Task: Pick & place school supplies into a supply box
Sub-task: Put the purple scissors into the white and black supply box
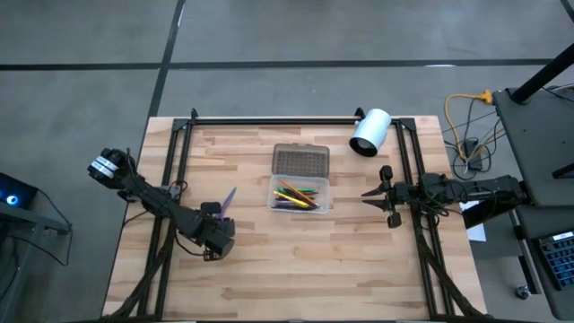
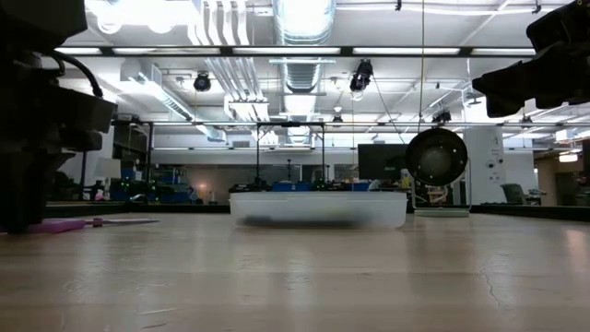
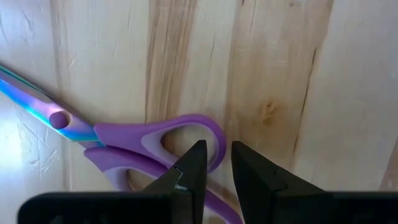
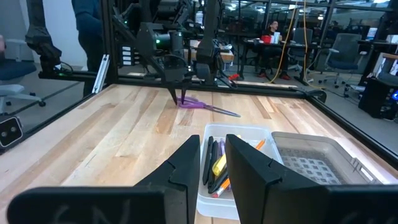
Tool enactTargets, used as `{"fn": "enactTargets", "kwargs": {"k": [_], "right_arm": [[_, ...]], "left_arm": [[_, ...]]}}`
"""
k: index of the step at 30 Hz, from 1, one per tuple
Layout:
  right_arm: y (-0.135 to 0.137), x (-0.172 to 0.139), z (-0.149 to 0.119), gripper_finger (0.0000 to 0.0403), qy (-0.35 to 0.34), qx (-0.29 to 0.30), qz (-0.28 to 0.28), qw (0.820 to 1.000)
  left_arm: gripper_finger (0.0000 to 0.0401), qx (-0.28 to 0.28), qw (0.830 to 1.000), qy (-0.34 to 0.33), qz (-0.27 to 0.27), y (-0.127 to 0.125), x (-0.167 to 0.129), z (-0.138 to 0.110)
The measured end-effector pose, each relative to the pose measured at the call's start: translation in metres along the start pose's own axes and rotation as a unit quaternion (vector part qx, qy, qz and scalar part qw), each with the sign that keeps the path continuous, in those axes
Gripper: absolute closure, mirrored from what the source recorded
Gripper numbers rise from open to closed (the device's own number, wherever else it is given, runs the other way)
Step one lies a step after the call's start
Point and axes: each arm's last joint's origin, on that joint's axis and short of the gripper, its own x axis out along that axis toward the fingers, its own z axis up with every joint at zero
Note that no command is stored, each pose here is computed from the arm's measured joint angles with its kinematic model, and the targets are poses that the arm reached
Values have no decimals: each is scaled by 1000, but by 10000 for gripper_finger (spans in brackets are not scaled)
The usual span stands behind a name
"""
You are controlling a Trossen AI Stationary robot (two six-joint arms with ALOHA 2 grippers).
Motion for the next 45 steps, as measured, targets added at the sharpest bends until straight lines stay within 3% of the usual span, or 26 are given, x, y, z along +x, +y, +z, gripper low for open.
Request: {"fn": "enactTargets", "kwargs": {"k": [15, 22, 28, 45], "right_arm": [[0, 0, 0, 335, 0, 0, 0, 1000], [0, 0, 0, 335, 0, 0, 0, 1000], [0, 0, 0, 335, 0, 0, 0, 1000], [0, 0, 0, 335, 0, 0, 0, 1000]], "left_arm": [[343, -3, 1000, -13, -8, 0, 6, -2], [391, -2, 1000, -14, -12, 0, 6, -2], [397, -2, 1000, -14, -12, 0, 6, -2], [400, 72, 997, -37, -19, -1, -9, 17]]}}
